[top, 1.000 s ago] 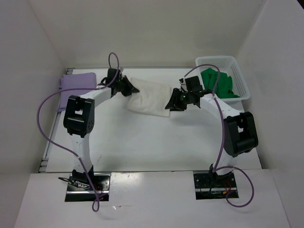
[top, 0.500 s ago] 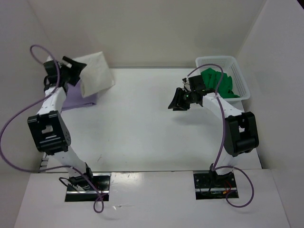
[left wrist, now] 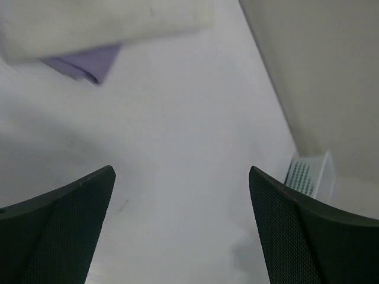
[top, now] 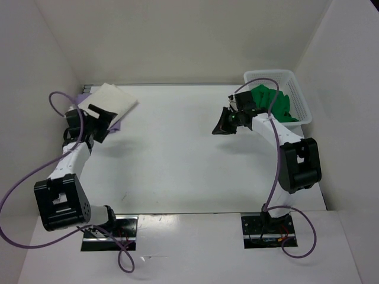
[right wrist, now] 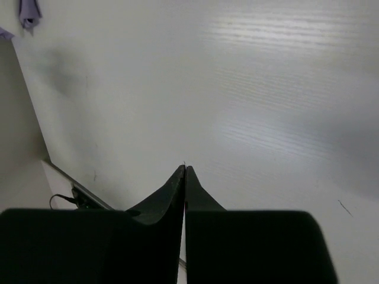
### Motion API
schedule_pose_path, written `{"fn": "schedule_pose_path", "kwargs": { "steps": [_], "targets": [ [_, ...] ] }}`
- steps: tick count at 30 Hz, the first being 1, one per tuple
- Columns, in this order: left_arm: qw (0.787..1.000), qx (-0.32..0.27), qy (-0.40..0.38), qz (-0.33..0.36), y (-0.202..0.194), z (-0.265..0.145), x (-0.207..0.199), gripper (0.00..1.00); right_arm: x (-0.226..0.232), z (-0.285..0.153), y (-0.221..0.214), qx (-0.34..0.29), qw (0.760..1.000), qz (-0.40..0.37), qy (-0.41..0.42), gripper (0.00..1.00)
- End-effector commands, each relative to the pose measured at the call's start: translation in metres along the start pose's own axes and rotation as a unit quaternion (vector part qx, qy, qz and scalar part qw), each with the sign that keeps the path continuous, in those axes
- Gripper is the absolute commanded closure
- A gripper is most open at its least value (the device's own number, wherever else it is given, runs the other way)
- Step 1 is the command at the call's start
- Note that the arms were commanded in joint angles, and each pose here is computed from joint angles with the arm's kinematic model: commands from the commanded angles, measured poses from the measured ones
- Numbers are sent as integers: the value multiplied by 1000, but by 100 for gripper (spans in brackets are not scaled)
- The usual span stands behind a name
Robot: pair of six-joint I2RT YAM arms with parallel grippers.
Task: Fold and stack the t-shirts
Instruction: Put the neatly folded tshirt into the corner of the board with the left arm, then grab crumpled tshirt from bin with the right arm
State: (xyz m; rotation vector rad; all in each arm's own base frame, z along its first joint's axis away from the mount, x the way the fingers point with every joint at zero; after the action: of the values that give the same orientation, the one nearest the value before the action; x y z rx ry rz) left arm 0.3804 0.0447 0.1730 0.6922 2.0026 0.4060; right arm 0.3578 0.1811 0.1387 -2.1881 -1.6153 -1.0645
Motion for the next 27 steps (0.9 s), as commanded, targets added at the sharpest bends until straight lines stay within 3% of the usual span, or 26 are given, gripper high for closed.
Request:
{"fn": "schedule_pose_path", "kwargs": {
  "steps": [1, 2, 4, 5, 6, 9, 11, 13, 14, 17, 23, 27],
  "targets": [
    [990, 80, -70, 93, -52, -3, -44, 0, 46, -16, 54, -78, 996, -5, 33, 99],
    [980, 111, -107, 127, -79, -7, -74, 0, 44, -12, 63, -86, 996, -1, 16, 99],
    [966, 153, -132, 161, -114, -8, -90, 2, 45, -33, 113, -178, 984, -8, -31, 99],
    [960, 167, -144, 172, -128, -12, -98, 9, 38, -41, 127, -199, 979, 1, -52, 99],
    [946, 197, -172, 190, -158, -18, -113, 23, 25, -45, 145, -228, 970, 13, -81, 99],
    [923, 264, -201, 195, -213, -32, -123, 44, -9, -80, 202, -296, 945, 48, -129, 97],
    [906, 299, -213, 210, -244, -42, -124, 54, -40, -103, 229, -342, 922, 74, -164, 87],
    [899, 313, -217, 218, -257, -46, -125, 56, -70, -116, 248, -375, 899, 82, -212, 76],
    [897, 316, -219, 220, -260, -48, -126, 56, -87, -126, 258, -387, 889, 91, -228, 64],
    [895, 323, -217, 219, -264, -47, -123, 54, -127, -119, 277, -373, 875, 106, -290, 53],
    [886, 336, -217, 236, -270, -38, -121, 50, -154, -88, 297, -353, 872, 93, -325, 41],
    [880, 352, -214, 238, -276, -33, -118, 49, -164, -65, 304, -333, 884, 83, -318, 41]
  ]
}}
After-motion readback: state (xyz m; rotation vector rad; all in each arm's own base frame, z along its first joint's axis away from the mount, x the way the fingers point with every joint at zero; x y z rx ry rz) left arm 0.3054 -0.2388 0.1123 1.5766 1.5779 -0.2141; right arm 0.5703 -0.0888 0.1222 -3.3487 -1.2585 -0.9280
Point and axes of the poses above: each gripper's point midway between its finger pads, its own z axis out along the fingers, its own x axis along the line the jaws close on, y = z × x, the point moved 2 cm from there along -z, back along the fingers, and after that the axes turned 10 degrees about z, right-handed, at the moved point
